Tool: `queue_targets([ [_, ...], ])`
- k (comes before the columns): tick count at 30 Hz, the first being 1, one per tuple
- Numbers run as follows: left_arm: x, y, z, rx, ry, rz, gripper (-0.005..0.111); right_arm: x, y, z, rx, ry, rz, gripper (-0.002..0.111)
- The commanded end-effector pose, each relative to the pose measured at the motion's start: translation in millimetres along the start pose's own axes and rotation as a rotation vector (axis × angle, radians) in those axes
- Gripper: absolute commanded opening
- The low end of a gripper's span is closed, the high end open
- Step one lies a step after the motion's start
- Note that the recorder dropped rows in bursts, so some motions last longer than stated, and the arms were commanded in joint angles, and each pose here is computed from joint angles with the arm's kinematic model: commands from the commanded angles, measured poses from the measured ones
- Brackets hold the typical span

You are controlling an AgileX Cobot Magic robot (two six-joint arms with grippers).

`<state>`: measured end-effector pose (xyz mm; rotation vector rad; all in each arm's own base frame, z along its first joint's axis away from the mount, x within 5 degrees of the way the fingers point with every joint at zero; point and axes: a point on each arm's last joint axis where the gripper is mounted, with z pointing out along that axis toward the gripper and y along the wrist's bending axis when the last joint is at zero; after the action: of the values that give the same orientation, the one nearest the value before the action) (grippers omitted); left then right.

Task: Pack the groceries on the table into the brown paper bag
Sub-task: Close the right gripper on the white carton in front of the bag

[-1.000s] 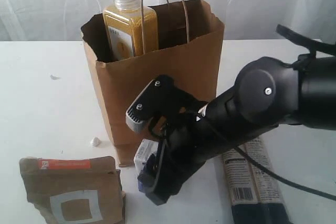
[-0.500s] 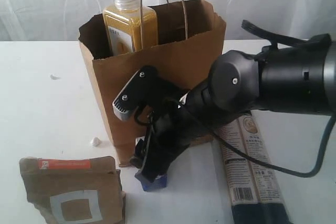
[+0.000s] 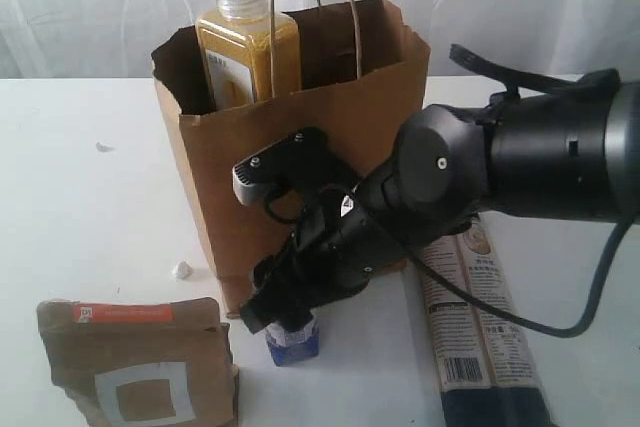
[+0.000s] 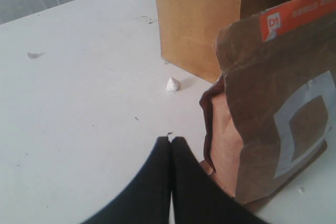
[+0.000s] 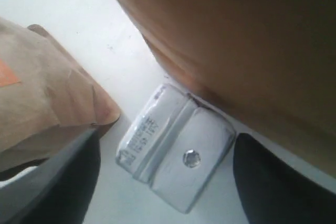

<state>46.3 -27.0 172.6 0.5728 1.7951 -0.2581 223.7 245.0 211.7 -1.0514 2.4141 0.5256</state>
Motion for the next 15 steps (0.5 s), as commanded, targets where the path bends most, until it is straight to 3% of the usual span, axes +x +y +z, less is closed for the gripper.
queue_targets([
  [1,1.1,-0.8,0.2,0.009,-0.004,-0.016,0.000,0.5,1.5,-1.6,0.007,0.004,0.104,0.066],
  [15,1.1,-0.8,0.2,0.009,-0.004,-0.016,0.000,-4.5,-1.1,1.0,0.026,-0.044,0.197,0.066],
])
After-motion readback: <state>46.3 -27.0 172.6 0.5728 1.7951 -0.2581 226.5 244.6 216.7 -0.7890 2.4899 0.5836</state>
